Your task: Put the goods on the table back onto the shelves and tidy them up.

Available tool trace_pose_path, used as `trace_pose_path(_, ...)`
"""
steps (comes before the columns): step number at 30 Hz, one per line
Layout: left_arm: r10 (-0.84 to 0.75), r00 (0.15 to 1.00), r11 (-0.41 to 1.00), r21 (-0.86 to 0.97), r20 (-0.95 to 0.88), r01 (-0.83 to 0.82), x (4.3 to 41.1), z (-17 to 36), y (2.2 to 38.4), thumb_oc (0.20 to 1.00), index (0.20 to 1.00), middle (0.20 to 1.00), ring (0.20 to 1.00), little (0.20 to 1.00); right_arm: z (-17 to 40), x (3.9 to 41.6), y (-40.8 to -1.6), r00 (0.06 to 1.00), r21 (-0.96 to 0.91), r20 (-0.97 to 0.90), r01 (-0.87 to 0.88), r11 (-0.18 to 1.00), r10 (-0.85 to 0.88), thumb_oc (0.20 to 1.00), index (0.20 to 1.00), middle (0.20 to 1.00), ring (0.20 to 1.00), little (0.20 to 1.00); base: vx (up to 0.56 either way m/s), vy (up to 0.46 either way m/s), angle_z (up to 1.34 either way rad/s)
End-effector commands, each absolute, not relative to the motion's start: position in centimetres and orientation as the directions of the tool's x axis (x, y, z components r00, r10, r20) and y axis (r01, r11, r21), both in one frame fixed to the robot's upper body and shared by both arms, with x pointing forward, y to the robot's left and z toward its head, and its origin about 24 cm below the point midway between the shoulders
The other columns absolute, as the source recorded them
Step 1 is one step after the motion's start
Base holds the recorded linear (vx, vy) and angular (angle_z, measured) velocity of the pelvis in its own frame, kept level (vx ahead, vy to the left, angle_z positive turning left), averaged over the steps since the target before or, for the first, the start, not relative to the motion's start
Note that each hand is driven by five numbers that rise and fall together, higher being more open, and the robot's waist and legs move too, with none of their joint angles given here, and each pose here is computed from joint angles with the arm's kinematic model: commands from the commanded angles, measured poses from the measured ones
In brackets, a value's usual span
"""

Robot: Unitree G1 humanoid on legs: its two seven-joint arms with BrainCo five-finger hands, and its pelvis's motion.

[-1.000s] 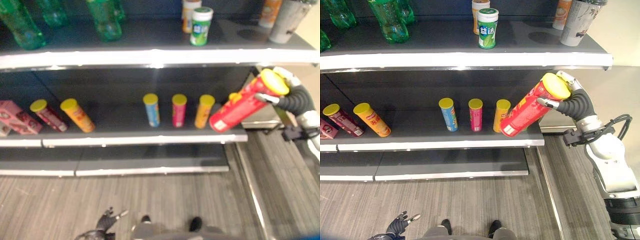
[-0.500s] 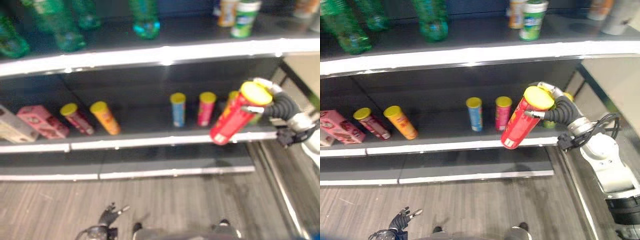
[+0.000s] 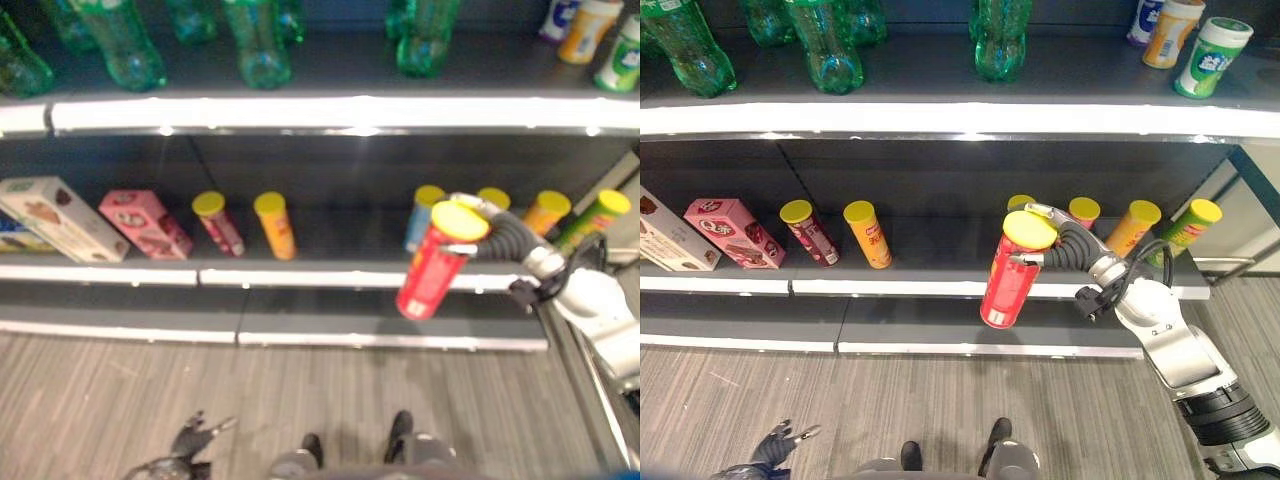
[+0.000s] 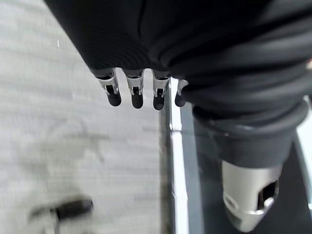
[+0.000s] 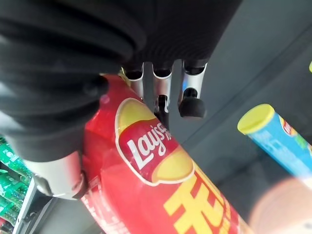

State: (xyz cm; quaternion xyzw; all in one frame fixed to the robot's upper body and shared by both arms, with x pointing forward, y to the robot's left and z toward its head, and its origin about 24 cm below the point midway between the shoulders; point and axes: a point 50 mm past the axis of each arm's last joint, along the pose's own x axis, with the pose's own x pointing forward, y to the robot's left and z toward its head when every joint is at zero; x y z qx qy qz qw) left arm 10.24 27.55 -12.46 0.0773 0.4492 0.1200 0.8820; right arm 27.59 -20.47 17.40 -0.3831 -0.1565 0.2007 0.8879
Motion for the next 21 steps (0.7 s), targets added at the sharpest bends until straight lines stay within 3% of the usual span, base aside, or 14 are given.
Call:
trace_pose_path(1, 0.276, 0.622, 0.960, 0.242, -0.733, -0.141, 11.2, -11.6, 28.0, 1.000, 1.000, 1.000, 1.000, 1.000, 21.3, 27.8, -19.9, 0.822, -0.799, 0.256, -0.116, 0.590, 0.509, 0.200, 0.200, 0.200, 0.200, 0.200, 0.04, 0.135, 0.11)
trace_pose_path(9, 0.255, 0.624, 0.948, 0.319, -0.739, -0.010, 11.3, -11.3, 28.5, 1.000, 1.000, 1.000, 1.000, 1.000, 21.0, 28.1, -20.6, 0.849, -0.871, 0.233, -0.034, 0.490, 0.475, 0.200, 0.200, 0.200, 0.200, 0.200, 0.05, 0.218, 0.07)
trace_pose_path(21, 0.298, 0.688, 0.937, 0.341, -0.662, -0.078, 13.0, -9.8, 29.4, 1.000, 1.000, 1.000, 1.000, 1.000, 25.2, 29.3, -18.1, 0.763, -0.889, 0.375, 0.136, 0.437, 0.526, 0.200, 0.200, 0.200, 0.200, 0.200, -0.08, 0.056, -0.07)
